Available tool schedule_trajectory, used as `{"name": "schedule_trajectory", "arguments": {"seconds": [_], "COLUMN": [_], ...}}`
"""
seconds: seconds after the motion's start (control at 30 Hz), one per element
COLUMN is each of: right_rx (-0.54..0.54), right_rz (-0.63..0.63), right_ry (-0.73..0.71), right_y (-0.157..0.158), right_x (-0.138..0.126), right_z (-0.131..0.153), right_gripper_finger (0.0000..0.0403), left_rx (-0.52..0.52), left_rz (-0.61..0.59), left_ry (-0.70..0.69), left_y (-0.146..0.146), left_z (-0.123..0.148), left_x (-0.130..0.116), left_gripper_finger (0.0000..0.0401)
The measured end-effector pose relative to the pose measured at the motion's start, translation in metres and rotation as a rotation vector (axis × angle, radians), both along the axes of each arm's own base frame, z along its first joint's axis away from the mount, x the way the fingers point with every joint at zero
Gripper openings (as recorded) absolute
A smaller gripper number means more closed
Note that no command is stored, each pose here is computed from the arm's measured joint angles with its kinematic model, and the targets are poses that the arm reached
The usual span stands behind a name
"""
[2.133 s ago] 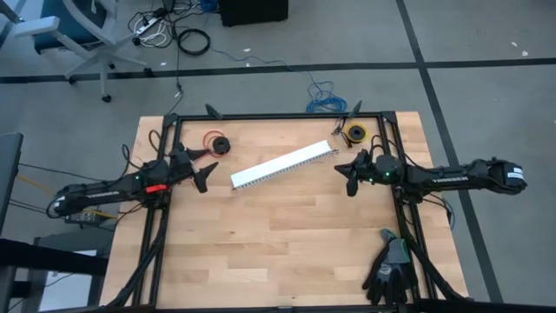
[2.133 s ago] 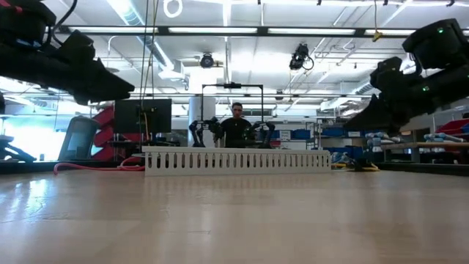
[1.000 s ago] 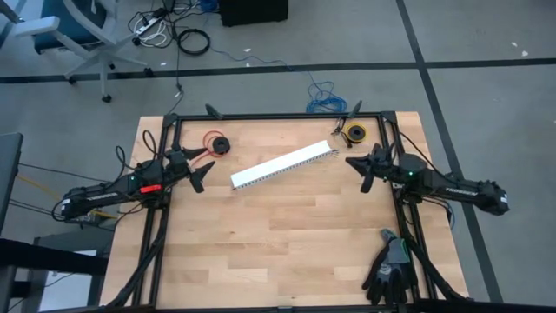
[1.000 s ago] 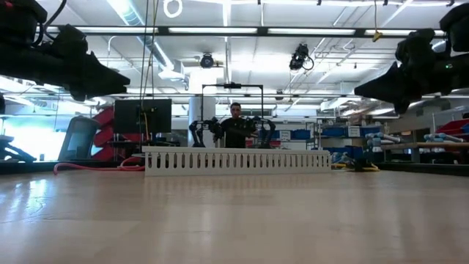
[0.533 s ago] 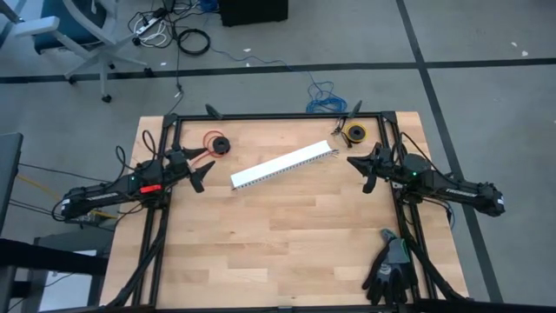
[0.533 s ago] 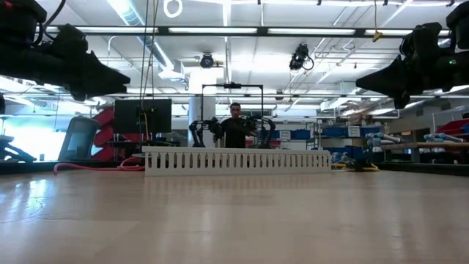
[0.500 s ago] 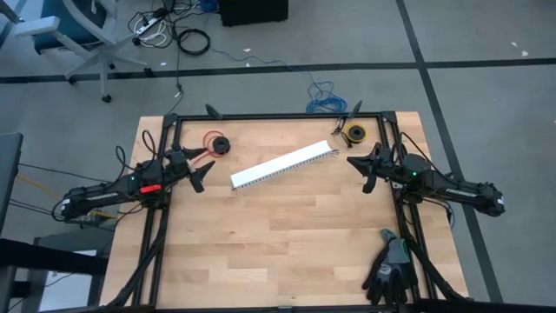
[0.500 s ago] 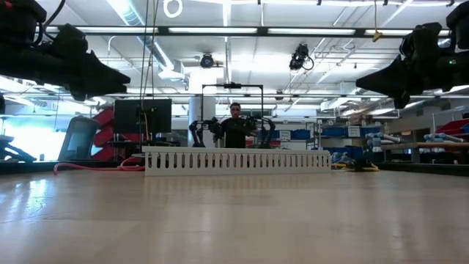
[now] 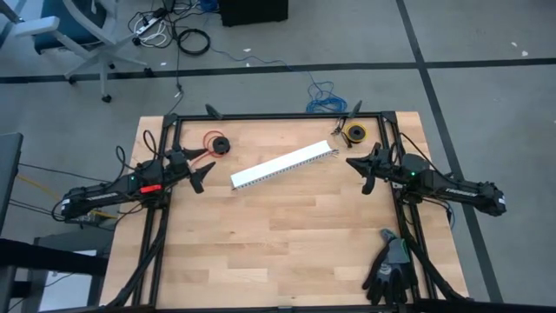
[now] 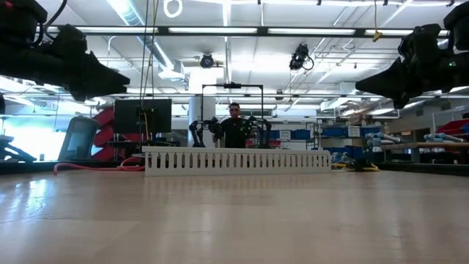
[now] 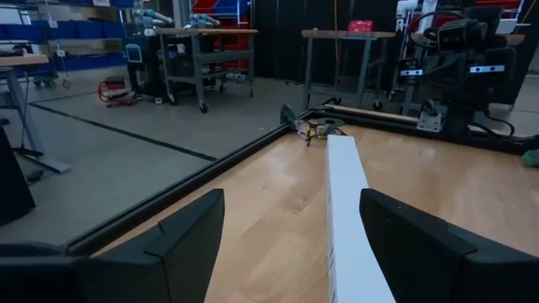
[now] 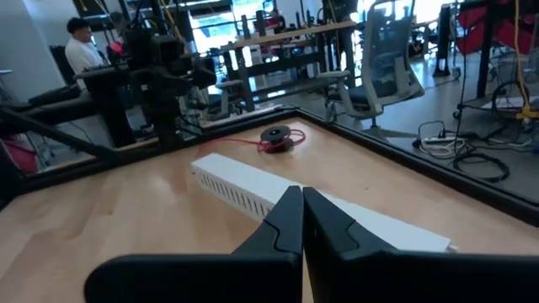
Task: Ziptie cables
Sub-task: Return to Home Position
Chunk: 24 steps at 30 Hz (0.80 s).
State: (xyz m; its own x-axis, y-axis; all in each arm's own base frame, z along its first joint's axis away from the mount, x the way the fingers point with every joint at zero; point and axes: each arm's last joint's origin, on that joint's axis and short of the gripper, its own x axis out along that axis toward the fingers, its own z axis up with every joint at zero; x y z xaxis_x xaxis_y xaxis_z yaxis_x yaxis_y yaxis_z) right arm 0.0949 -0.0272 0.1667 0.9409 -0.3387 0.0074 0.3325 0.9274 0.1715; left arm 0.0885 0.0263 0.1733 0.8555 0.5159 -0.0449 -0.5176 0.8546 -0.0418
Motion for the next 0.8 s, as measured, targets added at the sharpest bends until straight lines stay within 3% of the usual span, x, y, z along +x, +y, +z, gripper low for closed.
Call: {"name": "schedule_trajectory", "arguments": {"seconds": [0.63,0.8], "right_rx": [0.005,-0.002], "right_rz": [-0.033,-0.04], "right_ry": [0.098,0.066], "right_y": [-0.0024,-0.003], "right_x": [0.0055,0.0069], "right_z": [-0.0069,-0.0036], "right_gripper_finger": [0.0,0.0], "left_rx": [-0.007,-0.003], "left_rz": [0.002,0.002], "left_ry": [0.054,0.028], "left_y": [0.0007,0.0008], "left_z": [-0.0039,-0.0025], "left_x": [0.0035,0.004], "left_gripper_finger": [0.0287,0.0287]}}
